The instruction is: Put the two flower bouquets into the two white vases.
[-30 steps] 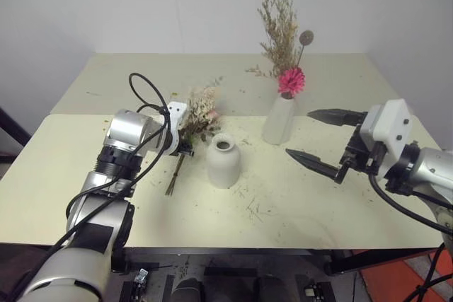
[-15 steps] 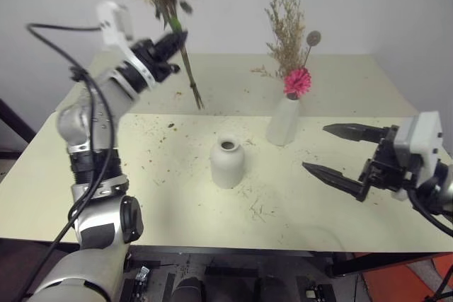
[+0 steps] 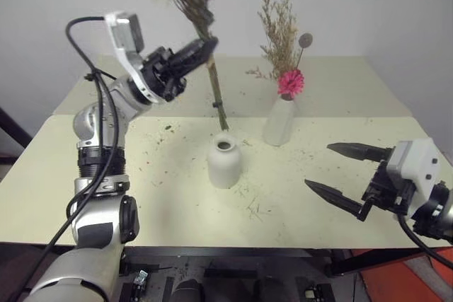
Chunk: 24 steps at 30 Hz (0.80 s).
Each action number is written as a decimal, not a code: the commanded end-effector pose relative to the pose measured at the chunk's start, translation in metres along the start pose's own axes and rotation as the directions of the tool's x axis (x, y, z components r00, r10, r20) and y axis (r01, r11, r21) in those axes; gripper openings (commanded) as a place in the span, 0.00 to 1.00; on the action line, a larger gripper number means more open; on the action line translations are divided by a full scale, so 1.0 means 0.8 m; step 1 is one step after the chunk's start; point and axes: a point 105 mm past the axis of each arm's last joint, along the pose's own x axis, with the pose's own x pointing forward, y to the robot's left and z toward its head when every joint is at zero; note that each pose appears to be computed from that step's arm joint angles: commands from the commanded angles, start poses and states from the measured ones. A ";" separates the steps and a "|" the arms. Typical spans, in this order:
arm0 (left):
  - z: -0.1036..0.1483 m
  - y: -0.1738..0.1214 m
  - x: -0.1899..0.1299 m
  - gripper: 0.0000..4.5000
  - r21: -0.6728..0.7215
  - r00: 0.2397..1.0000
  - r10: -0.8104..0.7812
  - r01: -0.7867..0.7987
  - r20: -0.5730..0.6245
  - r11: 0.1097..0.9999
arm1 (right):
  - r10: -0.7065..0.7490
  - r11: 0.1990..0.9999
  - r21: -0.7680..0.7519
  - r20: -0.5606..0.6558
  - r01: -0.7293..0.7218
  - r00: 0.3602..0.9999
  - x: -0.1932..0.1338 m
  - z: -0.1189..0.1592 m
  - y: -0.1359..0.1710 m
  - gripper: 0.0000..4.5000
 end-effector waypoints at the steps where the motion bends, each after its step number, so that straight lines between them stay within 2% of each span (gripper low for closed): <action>1: 0.003 -0.001 0.006 0.02 0.095 0.999 -0.019 0.023 -0.040 0.995 | -0.048 0.997 -0.065 0.029 0.050 0.998 -0.006 0.014 -0.001 1.00; 8: -0.001 0.005 -0.001 0.02 0.077 0.999 -0.012 0.015 -0.039 0.997 | -0.070 0.994 -0.078 0.021 0.071 0.997 -0.004 0.011 -0.004 1.00; 13: -0.020 0.006 -0.006 0.02 0.067 0.997 0.006 -0.001 -0.071 0.998 | -0.085 0.992 -0.094 0.020 0.087 0.996 -0.001 0.009 -0.008 1.00; 21: -0.034 0.008 -0.013 0.02 0.070 0.996 0.030 -0.024 -0.084 0.997 | -0.092 0.989 -0.118 0.019 0.094 0.996 -0.001 0.006 -0.008 1.00; 24: -0.051 0.010 -0.016 0.02 0.102 0.990 0.045 -0.032 -0.137 0.994 | -0.116 0.983 -0.140 0.014 0.117 0.993 -0.003 0.005 -0.014 1.00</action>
